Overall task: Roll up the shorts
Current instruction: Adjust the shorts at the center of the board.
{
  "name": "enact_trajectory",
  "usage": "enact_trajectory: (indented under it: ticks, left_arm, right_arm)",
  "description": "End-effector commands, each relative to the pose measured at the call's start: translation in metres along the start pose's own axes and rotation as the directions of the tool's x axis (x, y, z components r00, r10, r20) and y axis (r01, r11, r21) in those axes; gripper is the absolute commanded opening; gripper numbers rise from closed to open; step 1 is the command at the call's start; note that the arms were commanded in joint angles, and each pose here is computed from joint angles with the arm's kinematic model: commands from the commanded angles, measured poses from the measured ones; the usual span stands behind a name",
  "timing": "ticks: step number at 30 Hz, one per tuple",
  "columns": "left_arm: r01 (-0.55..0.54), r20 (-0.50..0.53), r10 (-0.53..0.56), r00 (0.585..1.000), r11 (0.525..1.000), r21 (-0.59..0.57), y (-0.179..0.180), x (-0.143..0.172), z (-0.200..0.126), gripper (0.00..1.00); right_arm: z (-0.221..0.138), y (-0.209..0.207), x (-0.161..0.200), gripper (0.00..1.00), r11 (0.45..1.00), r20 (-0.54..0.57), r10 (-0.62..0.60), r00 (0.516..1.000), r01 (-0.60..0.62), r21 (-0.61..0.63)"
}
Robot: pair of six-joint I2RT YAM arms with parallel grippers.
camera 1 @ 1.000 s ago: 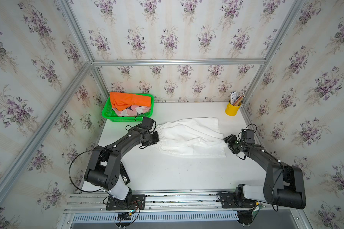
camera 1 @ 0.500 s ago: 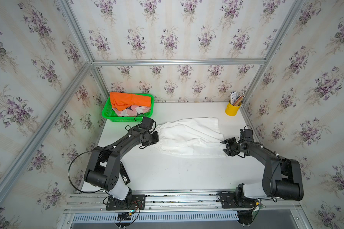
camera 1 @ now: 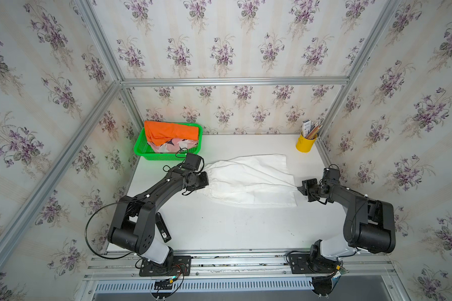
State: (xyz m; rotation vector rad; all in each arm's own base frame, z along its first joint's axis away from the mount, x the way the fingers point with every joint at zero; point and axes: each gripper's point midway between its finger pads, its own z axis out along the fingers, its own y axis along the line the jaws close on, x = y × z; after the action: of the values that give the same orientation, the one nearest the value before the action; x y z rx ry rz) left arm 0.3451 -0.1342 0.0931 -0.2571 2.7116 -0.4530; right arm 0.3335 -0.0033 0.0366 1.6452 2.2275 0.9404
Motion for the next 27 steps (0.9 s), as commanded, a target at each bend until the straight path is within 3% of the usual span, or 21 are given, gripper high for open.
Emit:
enact_trajectory:
  ticks: [1,5,8,11,14,18,21,22,23,25,27]
  left_arm:
    - [-0.02,0.012,0.02,1.0,1.0,0.003,0.0,-0.007,-0.012,0.04]
    - [-0.003,0.036,0.001,0.999,0.998,0.059,0.003,-0.026,-0.046,0.04]
    - [-0.011,-0.026,0.013,1.0,0.995,0.1,0.012,-0.018,-0.06,0.04]
    - [0.016,-0.117,0.0,0.993,0.991,0.134,0.021,0.007,-0.05,0.05]
    - [0.07,-0.238,-0.033,0.971,0.987,0.147,0.03,0.038,-0.018,0.05]
    - [0.115,-0.288,-0.081,0.954,0.988,0.103,0.047,0.057,0.012,0.07]
    - [0.116,-0.292,-0.083,0.953,0.988,0.098,0.049,0.061,0.013,0.2]
    - [0.11,-0.285,-0.077,0.955,0.989,0.099,0.048,0.06,0.009,0.28]
    - [0.099,-0.273,-0.07,0.959,0.991,0.092,0.048,0.057,0.002,0.4]
    - [0.066,-0.236,-0.047,0.971,0.995,0.073,0.048,0.05,-0.014,0.45]
    - [0.036,-0.19,-0.028,0.981,0.999,0.04,0.047,0.039,-0.034,0.46]
  right_arm:
    - [-0.006,0.014,0.002,0.0,0.998,-0.002,-0.043,0.999,0.043,-0.043]
    - [-0.037,0.042,0.005,0.0,0.988,0.049,-0.122,0.991,0.126,-0.092]
    - [-0.057,0.033,0.02,0.0,0.978,0.06,-0.189,0.98,0.193,-0.075]
    - [-0.054,-0.003,0.037,0.0,0.98,0.031,-0.19,0.981,0.191,-0.058]
    - [-0.039,-0.047,0.05,0.0,0.983,-0.007,-0.184,0.983,0.184,-0.014]
    - [-0.025,-0.081,0.052,0.0,0.982,-0.016,-0.183,0.983,0.183,0.045]
    - [-0.024,-0.083,0.043,0.0,0.975,0.016,-0.212,0.977,0.21,0.079]
    - [-0.026,-0.079,0.04,0.04,0.972,0.025,-0.225,0.974,0.222,0.08]
    - [-0.029,-0.072,0.037,0.18,0.968,0.037,-0.242,0.969,0.239,0.08]
    - [-0.04,-0.061,0.03,0.37,0.955,0.075,-0.286,0.955,0.278,0.099]
    - [-0.056,-0.044,0.022,0.48,0.939,0.141,-0.338,0.931,0.323,0.12]
